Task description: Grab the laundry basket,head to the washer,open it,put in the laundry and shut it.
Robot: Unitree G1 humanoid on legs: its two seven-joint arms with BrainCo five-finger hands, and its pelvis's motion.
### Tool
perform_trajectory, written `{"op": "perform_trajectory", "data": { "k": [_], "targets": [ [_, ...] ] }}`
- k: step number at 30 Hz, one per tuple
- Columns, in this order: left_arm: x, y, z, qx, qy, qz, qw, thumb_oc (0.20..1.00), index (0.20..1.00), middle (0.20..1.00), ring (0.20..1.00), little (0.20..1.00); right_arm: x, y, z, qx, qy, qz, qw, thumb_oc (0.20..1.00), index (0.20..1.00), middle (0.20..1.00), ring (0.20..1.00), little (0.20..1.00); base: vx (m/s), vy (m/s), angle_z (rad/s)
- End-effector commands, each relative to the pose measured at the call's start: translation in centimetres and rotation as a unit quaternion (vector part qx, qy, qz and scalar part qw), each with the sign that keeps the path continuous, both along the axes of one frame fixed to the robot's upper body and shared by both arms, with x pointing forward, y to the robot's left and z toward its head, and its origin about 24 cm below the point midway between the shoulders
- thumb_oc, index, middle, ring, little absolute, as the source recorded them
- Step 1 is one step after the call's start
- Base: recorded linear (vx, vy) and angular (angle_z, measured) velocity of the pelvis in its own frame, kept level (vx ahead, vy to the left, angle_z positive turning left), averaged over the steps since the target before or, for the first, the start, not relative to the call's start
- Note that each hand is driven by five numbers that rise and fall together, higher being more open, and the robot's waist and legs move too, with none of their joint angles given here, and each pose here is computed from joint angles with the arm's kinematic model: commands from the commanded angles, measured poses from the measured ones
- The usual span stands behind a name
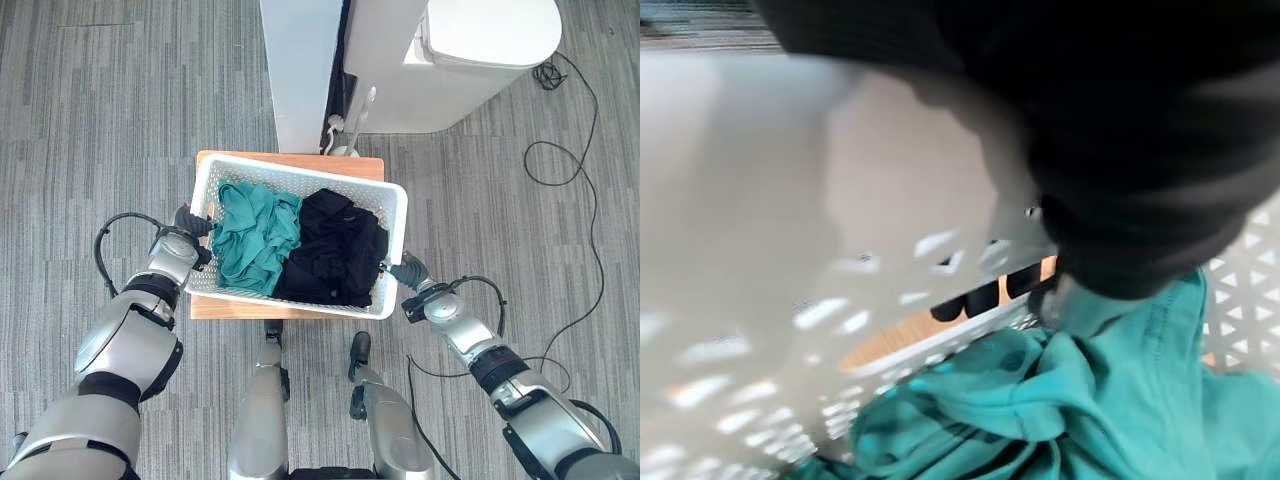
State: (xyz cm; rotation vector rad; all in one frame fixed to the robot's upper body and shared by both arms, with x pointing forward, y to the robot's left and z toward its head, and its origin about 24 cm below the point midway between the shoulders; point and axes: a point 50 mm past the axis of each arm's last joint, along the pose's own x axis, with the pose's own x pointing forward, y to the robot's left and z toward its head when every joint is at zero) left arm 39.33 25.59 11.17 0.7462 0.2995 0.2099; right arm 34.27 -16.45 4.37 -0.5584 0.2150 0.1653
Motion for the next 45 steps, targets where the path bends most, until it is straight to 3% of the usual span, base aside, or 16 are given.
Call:
{"op": "perform_trajectory", "data": {
  "k": [1, 7, 12, 30, 38, 45],
  "targets": [
    [0.5, -3.6, -0.8, -0.016, -0.006, -0.063, 0.998, 0.2, 0.2, 0.2, 0.2, 0.2, -0.4, -0.2, 0.5, 0.029, -0.02, 0.001, 0.999, 0.2, 0.2, 0.2, 0.2, 0.2, 0.0, 0.0, 0.0],
    [-1.6, -4.5, 0.4, -0.047, -0.083, -0.146, 0.985, 0.2, 0.2, 0.2, 0.2, 0.2, -2.1, -2.5, 0.6, 0.041, -0.034, -0.024, 0.998, 0.2, 0.2, 0.2, 0.2, 0.2, 0.01, 0.01, 0.03],
    [-3.8, -3.6, 0.5, -0.06, -0.111, -0.164, 0.978, 0.2, 0.2, 0.2, 0.2, 0.2, -3.5, -3.8, 0.2, 0.067, -0.026, -0.037, 0.997, 0.2, 0.2, 0.2, 0.2, 0.2, 0.02, 0.011, 0.04],
    [-10.9, -1.4, -0.3, -0.098, -0.097, -0.223, 0.965, 0.2, 0.2, 0.2, 0.2, 0.2, -8.6, -10.7, 2.5, 0.076, -0.013, -0.043, 0.996, 0.2, 0.2, 0.2, 0.2, 0.2, 0.04, -0.023, -0.02],
    [-10.0, -2.9, 0.1, -0.096, -0.097, -0.256, 0.957, 0.2, 0.2, 0.2, 0.2, 0.2, -9.3, -11.9, 5.0, 0.089, -0.047, -0.035, 0.994, 0.2, 0.2, 0.2, 0.2, 0.2, 0.0, -0.004, -0.04],
    [-6.9, -6.7, 1.5, -0.099, -0.117, -0.301, 0.941, 0.2, 0.2, 0.2, 0.2, 0.2, -7.8, -10.9, 6.2, 0.113, -0.067, -0.015, 0.991, 0.2, 0.2, 0.2, 0.2, 0.2, -0.07, 0.222, -0.84]
  ]
}}
